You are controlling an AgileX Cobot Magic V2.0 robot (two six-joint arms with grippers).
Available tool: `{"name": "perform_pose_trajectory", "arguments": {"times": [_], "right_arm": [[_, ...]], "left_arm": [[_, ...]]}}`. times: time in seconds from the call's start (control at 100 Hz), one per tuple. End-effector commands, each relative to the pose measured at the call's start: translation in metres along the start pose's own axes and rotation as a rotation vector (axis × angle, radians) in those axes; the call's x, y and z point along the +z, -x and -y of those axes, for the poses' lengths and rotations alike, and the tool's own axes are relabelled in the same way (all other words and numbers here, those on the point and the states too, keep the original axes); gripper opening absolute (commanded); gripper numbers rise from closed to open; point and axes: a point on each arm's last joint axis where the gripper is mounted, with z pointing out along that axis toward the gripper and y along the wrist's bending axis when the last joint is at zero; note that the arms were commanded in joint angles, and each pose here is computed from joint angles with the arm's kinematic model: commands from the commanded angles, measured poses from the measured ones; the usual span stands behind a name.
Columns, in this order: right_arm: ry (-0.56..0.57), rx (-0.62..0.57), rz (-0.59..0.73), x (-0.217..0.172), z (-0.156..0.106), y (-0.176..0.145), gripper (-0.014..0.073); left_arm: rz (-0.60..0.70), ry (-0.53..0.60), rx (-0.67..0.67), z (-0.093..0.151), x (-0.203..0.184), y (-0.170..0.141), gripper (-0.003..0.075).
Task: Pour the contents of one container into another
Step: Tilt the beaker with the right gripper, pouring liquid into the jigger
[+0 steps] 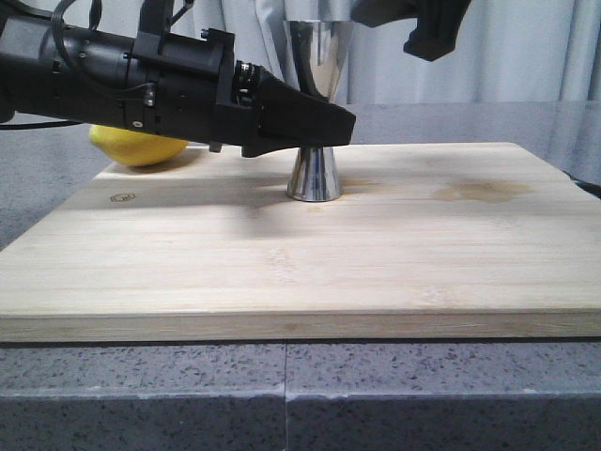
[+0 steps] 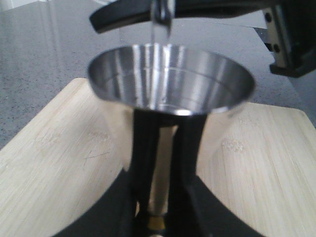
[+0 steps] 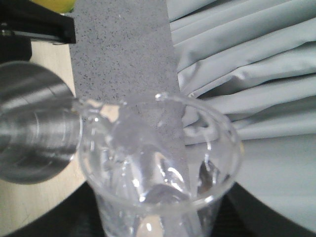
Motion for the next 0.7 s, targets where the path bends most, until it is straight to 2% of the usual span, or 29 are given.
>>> {"name": "perform_pose_trajectory", "arguments": {"times": [0.0, 0.69], "right_arm": [[-0.071, -0.032, 0.062, -0.0118, 0.0190, 0.0098, 0.0277], [-0.085, -0.123, 0.049, -0.0119, 0.0201, 0.0090, 0.0277]], "left_arm": [[0.113, -0.013, 0.047, 0.0069, -0.0034, 0.0337, -0.0013], [0.113, -0.013, 0.047, 0.0069, -0.0034, 0.0337, -0.0013]]}}
